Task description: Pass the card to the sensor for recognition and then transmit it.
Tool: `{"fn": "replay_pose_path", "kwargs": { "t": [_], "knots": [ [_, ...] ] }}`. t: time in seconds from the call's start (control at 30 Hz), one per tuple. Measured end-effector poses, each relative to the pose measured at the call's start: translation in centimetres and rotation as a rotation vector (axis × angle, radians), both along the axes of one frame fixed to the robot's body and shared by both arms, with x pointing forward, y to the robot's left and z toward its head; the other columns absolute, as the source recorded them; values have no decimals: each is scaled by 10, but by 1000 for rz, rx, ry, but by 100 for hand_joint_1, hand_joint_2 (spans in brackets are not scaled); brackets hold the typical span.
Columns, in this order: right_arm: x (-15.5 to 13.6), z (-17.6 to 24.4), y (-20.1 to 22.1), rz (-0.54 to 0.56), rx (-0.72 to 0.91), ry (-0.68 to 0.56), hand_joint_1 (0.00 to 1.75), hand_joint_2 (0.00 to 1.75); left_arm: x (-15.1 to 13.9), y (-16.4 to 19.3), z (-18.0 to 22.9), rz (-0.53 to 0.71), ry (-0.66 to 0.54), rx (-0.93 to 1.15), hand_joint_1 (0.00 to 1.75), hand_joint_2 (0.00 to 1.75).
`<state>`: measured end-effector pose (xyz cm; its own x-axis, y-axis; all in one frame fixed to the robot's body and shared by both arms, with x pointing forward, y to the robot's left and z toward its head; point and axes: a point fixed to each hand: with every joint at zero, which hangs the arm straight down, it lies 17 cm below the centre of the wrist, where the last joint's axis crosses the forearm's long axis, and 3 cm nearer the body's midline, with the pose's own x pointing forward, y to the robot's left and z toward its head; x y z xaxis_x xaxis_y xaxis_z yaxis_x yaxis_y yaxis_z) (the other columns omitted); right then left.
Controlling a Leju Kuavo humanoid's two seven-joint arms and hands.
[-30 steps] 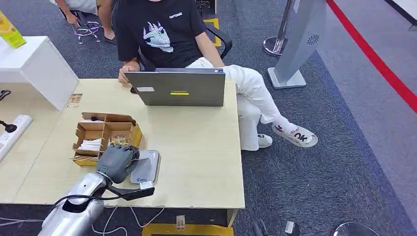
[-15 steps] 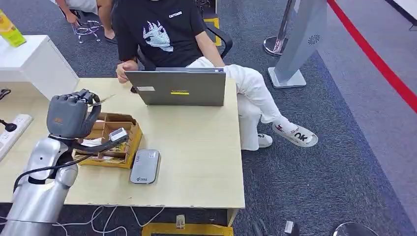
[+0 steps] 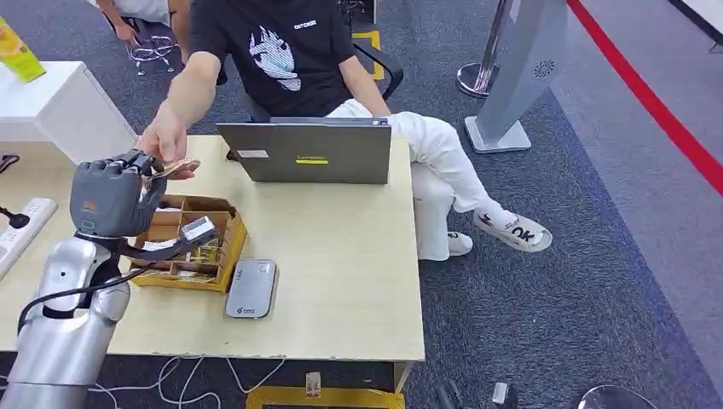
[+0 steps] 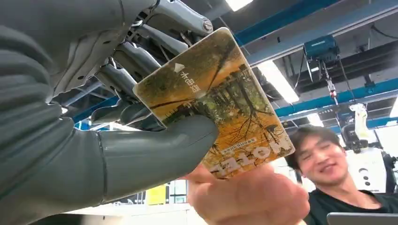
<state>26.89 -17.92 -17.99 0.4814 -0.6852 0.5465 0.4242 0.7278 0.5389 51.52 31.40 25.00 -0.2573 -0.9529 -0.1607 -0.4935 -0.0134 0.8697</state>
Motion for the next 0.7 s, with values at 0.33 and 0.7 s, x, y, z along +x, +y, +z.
{"fn": "replay_pose_path", "kwargs": {
  "t": [0.33, 0.7],
  "knots": [
    [0, 0, 0, -2, 0, -1, 0, 175, -1, -2, -2, -2, 2, -1, 0, 175],
    [0, 0, -1, -5, -2, -1, 0, 175, -2, -7, -7, -8, 11, -13, 0, 175]
  ]
}}
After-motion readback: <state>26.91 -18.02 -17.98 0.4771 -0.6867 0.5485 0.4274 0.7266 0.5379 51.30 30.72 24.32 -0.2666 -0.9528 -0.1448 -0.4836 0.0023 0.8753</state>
